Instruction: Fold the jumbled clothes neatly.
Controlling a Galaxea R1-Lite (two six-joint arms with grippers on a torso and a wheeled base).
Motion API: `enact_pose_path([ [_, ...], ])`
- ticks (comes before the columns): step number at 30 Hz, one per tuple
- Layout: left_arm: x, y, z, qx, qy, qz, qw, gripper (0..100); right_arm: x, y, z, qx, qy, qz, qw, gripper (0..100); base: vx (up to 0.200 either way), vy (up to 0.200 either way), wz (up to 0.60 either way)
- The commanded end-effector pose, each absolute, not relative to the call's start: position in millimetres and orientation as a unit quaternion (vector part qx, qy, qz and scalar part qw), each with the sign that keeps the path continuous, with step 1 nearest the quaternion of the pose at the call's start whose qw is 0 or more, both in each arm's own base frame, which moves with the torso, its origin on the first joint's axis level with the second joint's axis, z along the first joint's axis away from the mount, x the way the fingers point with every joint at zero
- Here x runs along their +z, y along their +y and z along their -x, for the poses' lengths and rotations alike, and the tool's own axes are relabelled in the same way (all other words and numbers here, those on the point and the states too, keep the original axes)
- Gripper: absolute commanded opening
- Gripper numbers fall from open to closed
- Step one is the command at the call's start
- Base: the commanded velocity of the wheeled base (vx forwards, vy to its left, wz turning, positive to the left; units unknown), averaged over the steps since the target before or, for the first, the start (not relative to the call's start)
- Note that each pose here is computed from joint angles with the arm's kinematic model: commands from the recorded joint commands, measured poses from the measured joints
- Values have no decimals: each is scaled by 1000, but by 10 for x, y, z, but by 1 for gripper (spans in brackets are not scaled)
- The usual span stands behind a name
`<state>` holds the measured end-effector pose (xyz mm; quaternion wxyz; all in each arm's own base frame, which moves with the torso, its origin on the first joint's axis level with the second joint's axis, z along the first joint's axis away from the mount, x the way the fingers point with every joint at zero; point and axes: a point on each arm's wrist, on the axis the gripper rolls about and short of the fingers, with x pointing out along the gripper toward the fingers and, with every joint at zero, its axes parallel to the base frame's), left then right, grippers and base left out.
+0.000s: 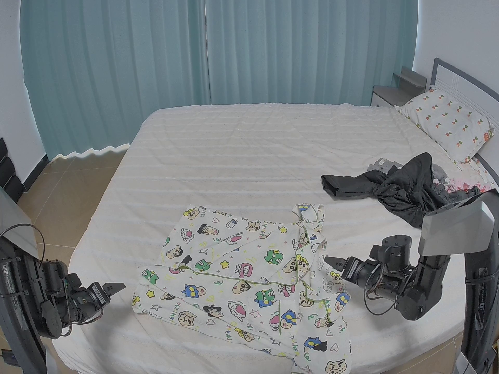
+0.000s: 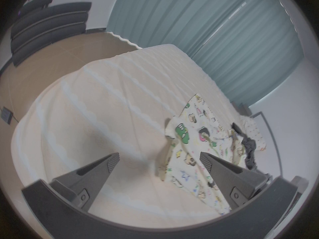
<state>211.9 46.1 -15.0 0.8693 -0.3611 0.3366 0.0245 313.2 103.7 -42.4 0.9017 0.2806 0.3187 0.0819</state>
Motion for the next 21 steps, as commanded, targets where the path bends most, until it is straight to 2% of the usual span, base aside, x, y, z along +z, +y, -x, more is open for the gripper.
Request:
enact_pose_path([
  [1, 17, 372, -2091, -2, 319, 395, 861, 100, -660, 1014, -3477, 57, 346, -273, 896, 100, 0, 0, 0],
  [5, -16, 343, -2096, -3, 328, 398, 856, 100, -643, 1044, -3585, 51, 371, -253, 892, 100, 0, 0, 0],
  [16, -33, 348, -2096, 4, 330, 399, 856, 100, -689, 1123, -3667, 58, 381, -241, 891, 100, 0, 0, 0],
  [17, -33, 348, -2096, 4, 330, 399, 856, 100, -684, 1129, -3665, 59, 381, -240, 891, 0, 0, 0, 0],
  [21, -33, 349, -2096, 4, 330, 398, 856, 100, -704, 1154, -3645, 67, 397, -212, 890, 0, 0, 0, 0],
])
